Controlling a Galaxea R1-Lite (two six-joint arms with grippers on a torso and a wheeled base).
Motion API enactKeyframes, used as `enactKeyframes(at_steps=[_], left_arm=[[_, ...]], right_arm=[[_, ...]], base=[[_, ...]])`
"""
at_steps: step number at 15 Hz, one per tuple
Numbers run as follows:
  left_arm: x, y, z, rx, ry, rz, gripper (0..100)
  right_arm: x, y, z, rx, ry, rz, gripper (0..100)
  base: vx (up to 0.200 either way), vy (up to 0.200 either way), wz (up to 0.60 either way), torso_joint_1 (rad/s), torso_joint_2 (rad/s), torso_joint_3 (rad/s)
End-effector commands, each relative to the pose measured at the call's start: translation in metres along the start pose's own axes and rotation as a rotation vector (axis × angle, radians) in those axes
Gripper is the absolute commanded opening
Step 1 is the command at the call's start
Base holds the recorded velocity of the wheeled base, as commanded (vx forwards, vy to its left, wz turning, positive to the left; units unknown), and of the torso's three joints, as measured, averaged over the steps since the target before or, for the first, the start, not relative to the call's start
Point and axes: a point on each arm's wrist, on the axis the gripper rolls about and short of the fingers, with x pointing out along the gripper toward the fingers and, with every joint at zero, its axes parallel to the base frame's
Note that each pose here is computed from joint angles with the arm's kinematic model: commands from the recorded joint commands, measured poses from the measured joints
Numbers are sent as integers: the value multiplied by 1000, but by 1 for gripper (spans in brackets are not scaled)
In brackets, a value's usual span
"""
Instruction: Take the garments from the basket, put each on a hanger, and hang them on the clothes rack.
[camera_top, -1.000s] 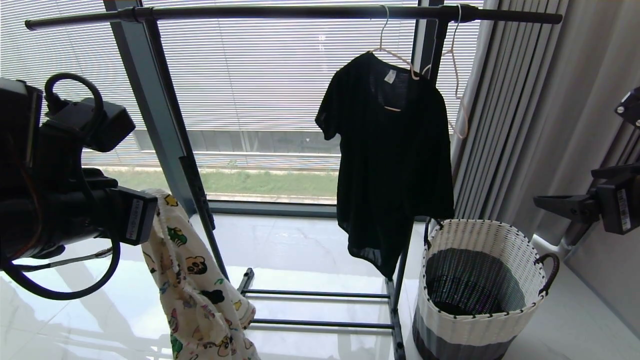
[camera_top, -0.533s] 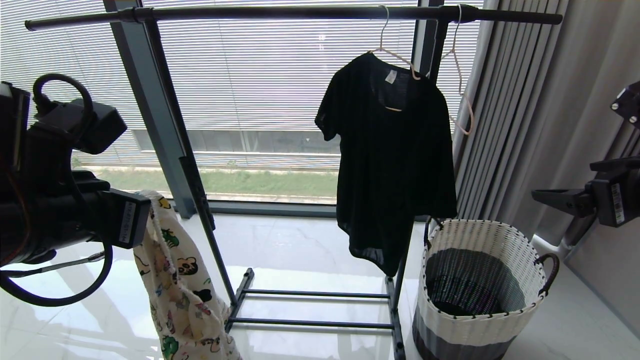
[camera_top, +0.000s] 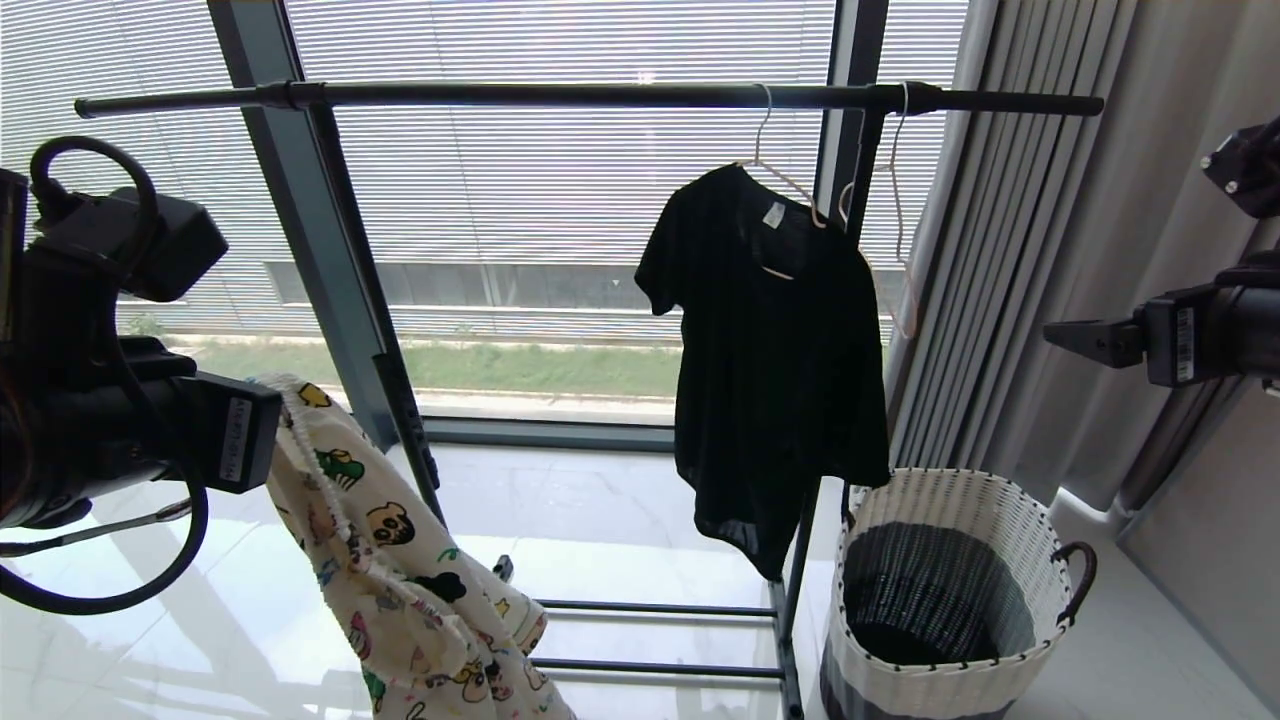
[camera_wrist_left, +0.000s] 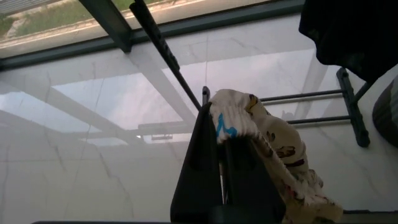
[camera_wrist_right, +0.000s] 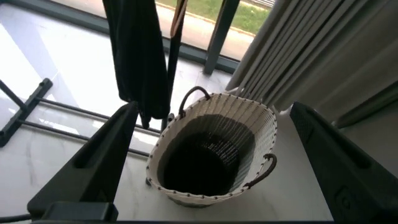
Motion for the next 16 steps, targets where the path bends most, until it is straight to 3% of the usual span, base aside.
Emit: enactKeyframes(at_steps=[1, 11, 16], left_arm=[[-4, 1, -1, -2, -11, 0, 0], [-4, 1, 0, 2, -14, 0, 0], [-4, 1, 0, 4, -13, -1, 0]], right_arm=[[17, -3, 0, 13, 19, -20, 100], [22, -7, -3, 19, 29, -40, 100], [35, -9, -5, 30, -27, -13, 100]], base=[[0, 0, 0, 188, -456, -276], [0, 0, 0, 221, -495, -284], [40, 40, 0, 129, -289, -159]])
